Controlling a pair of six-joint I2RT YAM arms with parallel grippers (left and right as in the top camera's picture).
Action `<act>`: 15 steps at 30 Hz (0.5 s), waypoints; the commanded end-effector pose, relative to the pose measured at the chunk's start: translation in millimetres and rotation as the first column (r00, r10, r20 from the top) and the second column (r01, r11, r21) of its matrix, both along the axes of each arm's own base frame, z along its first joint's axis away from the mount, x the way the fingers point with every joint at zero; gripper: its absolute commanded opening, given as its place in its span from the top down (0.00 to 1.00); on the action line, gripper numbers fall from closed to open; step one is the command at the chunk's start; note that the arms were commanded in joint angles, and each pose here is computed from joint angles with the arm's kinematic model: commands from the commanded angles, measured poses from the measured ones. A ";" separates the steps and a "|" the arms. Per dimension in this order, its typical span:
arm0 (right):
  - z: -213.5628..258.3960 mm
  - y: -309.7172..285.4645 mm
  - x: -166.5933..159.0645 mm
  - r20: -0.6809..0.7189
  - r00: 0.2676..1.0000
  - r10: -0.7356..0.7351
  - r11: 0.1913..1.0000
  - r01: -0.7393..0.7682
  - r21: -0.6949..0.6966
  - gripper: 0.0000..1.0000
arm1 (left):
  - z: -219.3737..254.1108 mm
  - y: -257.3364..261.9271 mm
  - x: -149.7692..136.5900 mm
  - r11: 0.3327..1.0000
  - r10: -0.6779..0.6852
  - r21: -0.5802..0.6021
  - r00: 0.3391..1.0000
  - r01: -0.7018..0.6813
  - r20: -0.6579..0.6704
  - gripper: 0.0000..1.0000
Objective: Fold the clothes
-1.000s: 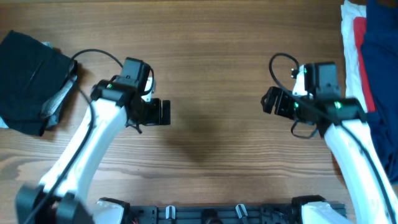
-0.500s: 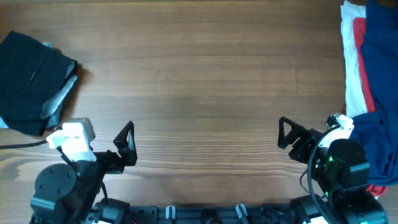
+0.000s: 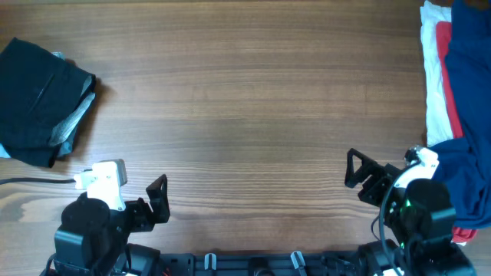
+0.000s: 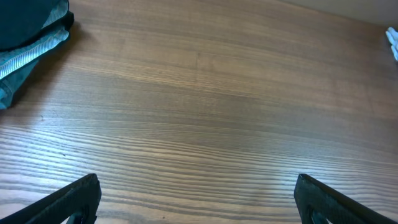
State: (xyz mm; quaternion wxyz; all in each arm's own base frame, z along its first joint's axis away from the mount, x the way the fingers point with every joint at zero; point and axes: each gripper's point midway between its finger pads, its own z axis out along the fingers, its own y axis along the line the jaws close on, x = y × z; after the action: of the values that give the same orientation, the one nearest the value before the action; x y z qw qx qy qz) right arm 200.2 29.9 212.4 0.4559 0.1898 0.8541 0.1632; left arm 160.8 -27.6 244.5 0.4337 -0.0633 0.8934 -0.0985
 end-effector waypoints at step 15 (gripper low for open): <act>-5.9 24.2 34.4 0.540 0.707 0.456 0.817 -0.093 -0.569 0.00 | -1.1 3.0 0.2 1.000 0.018 0.003 1.000 -0.018 0.001 0.00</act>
State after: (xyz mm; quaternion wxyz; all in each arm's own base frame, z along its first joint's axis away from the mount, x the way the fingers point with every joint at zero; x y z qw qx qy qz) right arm 236.9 40.3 214.1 0.7228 -0.0477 0.6828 0.0956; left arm 160.6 -27.4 243.5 0.4318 -0.0634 0.8944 -0.0976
